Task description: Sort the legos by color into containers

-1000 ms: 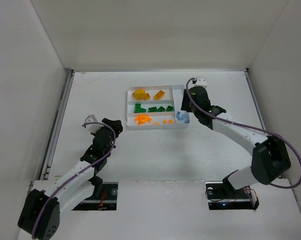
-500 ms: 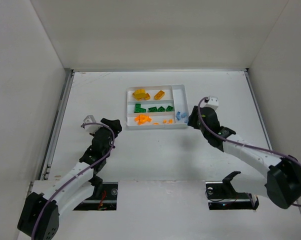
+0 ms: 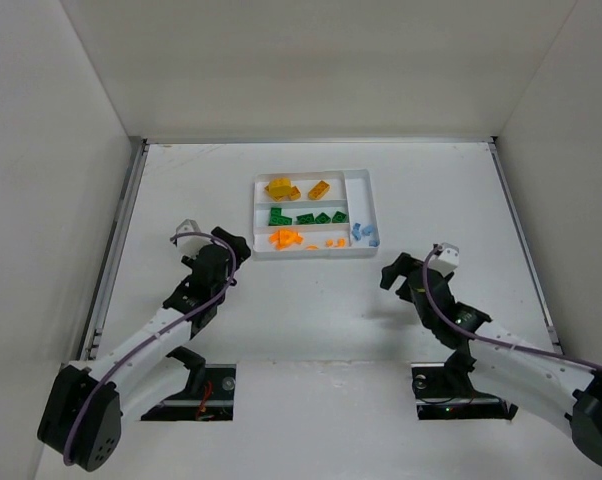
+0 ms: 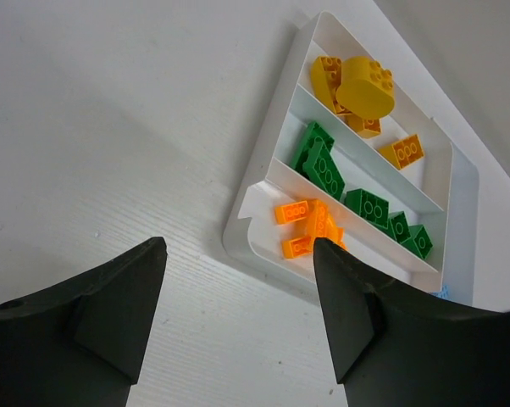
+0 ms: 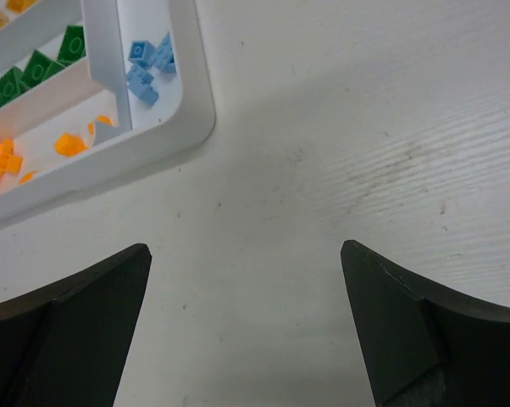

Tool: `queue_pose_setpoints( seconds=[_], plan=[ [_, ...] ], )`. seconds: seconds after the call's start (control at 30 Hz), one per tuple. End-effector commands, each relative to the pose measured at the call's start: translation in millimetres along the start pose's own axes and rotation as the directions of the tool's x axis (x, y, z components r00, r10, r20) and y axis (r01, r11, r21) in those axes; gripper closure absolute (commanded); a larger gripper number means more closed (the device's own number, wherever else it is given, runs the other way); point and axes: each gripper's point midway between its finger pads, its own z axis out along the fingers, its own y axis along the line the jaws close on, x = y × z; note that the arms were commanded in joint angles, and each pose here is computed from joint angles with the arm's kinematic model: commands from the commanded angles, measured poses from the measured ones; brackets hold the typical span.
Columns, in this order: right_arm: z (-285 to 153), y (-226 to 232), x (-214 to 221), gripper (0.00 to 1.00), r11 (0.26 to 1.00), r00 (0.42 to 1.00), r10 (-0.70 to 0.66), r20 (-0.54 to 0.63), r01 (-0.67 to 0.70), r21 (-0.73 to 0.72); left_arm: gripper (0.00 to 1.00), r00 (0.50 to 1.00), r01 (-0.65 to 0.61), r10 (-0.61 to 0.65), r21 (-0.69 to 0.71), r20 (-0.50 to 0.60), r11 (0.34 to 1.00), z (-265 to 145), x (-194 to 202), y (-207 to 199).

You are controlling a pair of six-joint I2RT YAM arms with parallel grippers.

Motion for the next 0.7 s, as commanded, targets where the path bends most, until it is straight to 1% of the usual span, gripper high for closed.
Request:
queue_pose_setpoints(
  seconds=[0.0,0.17,0.3,0.57,0.67],
  plan=[
    [-4,8,-25,0.0,0.994,0.988,0.107,0.109,-0.104,-0.04,0.31,1.0,-0.004,0.004,0.008,0.015,1.0,-5,-13,-10],
    [-8,4,-26,0.0,0.989,0.981,0.147,0.128,-0.141,-0.052,0.31,0.999,0.015,-0.016,0.017,0.048,1.0,-9,-23,-8],
    [-5,4,-22,0.0,0.991,0.985,0.133,0.111,-0.129,-0.037,0.32,0.997,0.03,-0.03,0.0,0.073,1.0,-5,-25,-3],
    [-6,4,-23,0.0,0.991,0.983,0.133,0.127,-0.13,-0.035,0.34,0.997,0.021,-0.02,-0.018,0.068,1.0,-1,-21,2],
    [-7,4,-25,0.0,0.99,0.981,0.141,0.133,-0.136,-0.043,0.32,0.999,0.008,-0.006,-0.027,0.049,1.0,4,-13,3]
  ],
)
